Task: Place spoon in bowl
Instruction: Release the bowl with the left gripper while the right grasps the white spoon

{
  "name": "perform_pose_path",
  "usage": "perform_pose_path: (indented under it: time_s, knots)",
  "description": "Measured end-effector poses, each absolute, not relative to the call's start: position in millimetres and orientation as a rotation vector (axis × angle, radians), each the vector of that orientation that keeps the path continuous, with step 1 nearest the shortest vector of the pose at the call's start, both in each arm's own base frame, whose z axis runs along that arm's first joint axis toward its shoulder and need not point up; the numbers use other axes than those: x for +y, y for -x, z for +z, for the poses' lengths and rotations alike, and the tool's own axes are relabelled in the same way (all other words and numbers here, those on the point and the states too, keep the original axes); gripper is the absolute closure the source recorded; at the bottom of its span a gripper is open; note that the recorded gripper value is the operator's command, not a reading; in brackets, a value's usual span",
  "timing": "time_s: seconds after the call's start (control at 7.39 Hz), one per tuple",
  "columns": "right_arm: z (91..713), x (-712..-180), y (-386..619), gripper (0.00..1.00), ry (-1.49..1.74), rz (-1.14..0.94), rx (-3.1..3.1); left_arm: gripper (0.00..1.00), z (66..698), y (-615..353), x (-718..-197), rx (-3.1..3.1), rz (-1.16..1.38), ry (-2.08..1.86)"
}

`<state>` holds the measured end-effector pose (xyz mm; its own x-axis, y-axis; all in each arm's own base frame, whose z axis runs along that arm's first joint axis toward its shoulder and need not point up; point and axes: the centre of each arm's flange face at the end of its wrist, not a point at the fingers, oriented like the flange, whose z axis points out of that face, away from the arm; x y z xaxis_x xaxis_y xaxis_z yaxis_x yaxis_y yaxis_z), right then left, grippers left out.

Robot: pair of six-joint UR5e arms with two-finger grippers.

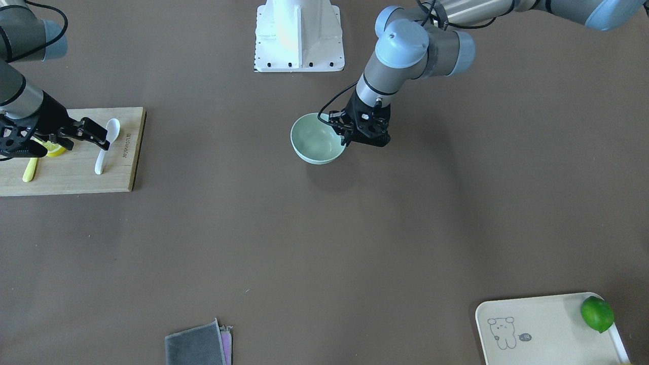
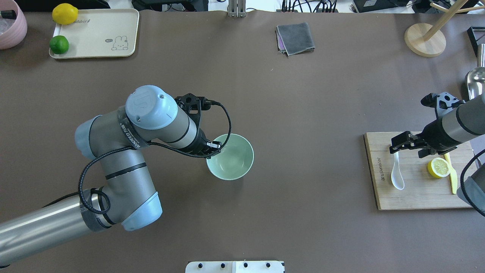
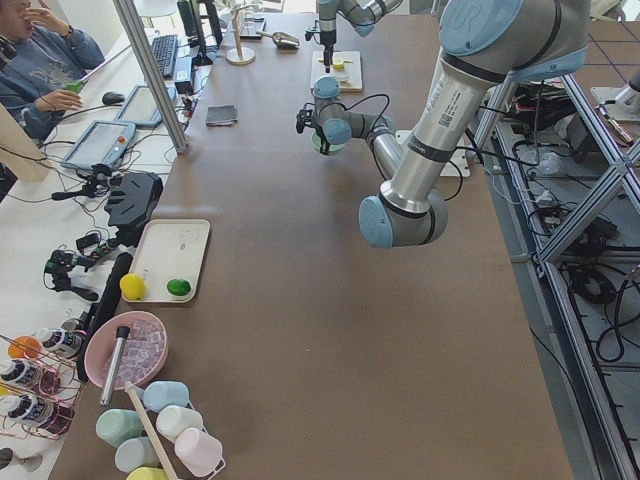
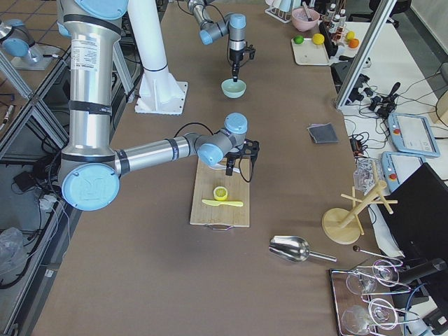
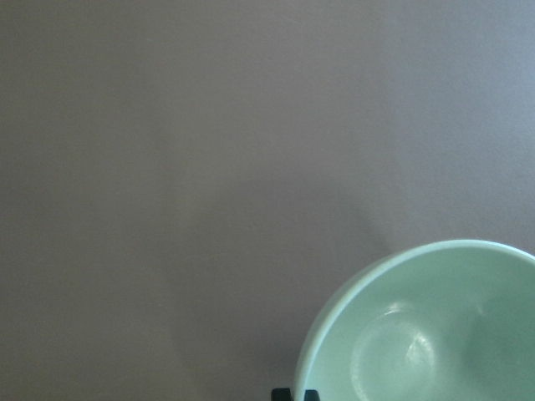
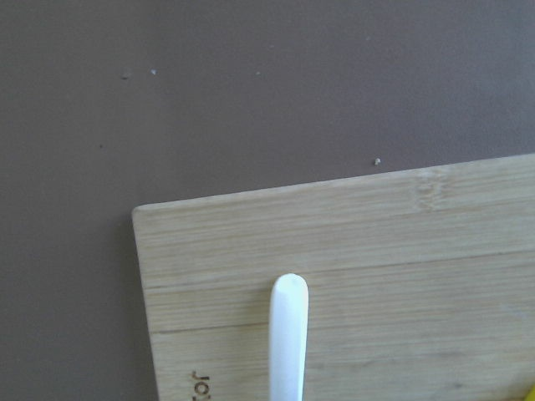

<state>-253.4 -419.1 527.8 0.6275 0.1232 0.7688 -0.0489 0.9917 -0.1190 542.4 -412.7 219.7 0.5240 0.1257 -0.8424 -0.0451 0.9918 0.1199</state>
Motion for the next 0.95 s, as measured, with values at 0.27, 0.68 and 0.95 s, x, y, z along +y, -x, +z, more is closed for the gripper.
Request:
perform_pose_path:
  time_s: [0.27,0.68,0.95]
  knots:
    - [532.6,-427.3,261.7,0.11,0.108,0.126,-0.880,1.00,215.3,-558.2,-415.8,1.004,0.098,-0.077]
    - [535.8,-428.9,268.9,0.15,0.124,0.140,-0.874,1.00,216.6,-565.6,-414.1,0.997,0.100,-0.068]
    - [538.2,-425.5,271.7,0.20,0.131,0.135,-0.870,1.00,217.0,-569.1,-409.1,0.997,0.105,-0.062]
